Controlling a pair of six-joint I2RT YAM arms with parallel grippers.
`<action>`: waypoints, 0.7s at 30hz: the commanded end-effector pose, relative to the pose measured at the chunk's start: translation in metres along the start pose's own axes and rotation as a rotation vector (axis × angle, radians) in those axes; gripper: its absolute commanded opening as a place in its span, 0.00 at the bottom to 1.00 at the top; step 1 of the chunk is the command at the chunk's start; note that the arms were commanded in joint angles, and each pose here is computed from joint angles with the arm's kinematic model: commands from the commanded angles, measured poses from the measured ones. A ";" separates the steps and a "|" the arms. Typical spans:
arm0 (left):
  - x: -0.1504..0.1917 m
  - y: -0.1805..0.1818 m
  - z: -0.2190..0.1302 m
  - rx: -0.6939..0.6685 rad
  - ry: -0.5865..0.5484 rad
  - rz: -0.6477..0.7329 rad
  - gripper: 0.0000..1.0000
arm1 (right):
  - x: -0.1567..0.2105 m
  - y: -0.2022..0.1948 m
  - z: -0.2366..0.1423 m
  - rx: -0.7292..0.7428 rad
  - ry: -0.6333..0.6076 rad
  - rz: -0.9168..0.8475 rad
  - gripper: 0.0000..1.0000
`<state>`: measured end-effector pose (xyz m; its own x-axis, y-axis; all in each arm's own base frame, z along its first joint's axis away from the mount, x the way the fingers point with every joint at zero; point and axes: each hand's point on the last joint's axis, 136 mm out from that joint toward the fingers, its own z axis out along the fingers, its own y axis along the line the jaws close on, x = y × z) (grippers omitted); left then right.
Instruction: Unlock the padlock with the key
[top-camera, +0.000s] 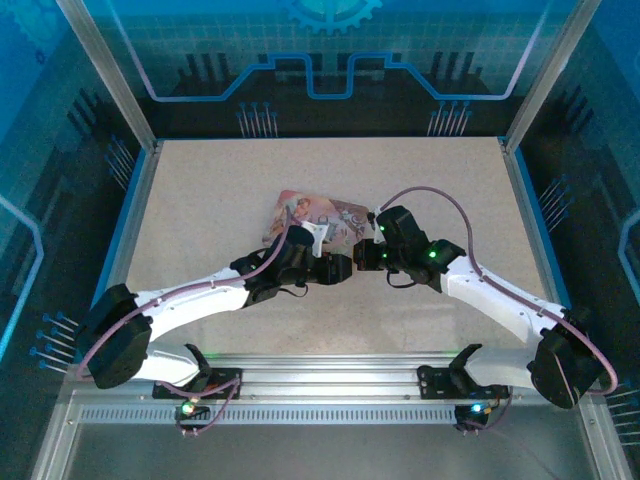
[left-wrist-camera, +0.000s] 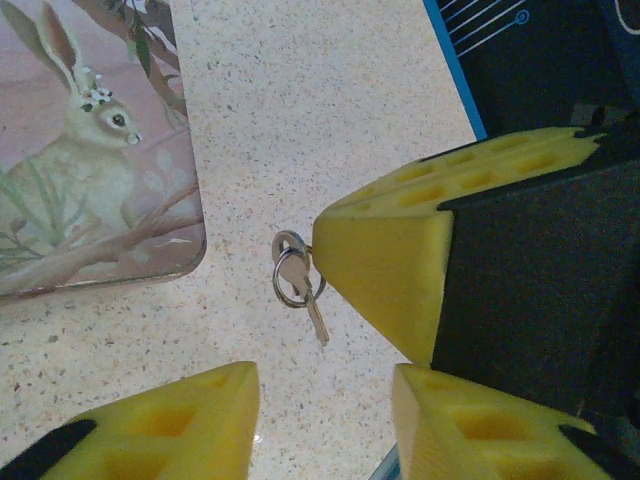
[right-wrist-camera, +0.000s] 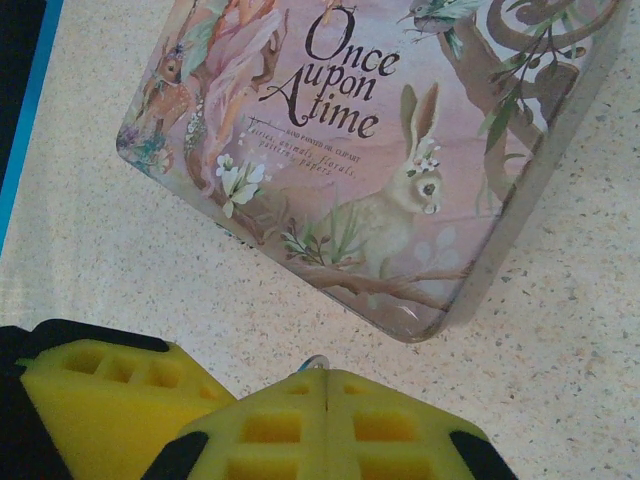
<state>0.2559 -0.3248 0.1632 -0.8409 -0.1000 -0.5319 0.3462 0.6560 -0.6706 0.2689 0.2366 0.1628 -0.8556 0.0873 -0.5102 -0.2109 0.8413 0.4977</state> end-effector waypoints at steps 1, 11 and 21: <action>-0.010 -0.009 0.000 0.012 -0.031 0.005 0.37 | 0.009 0.009 -0.007 -0.024 0.023 -0.003 0.00; -0.010 -0.009 -0.003 0.020 -0.047 0.019 0.38 | 0.009 0.013 -0.009 -0.040 0.041 -0.001 0.00; -0.013 -0.003 -0.014 0.040 -0.108 0.062 0.38 | 0.012 0.009 -0.010 -0.046 0.078 0.029 0.00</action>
<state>0.2516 -0.3216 0.1621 -0.8266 -0.1015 -0.5535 0.3690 0.6449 -0.6693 0.2603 0.2370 0.1604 -0.8771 0.0754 -0.4744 -0.2059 0.8333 0.5130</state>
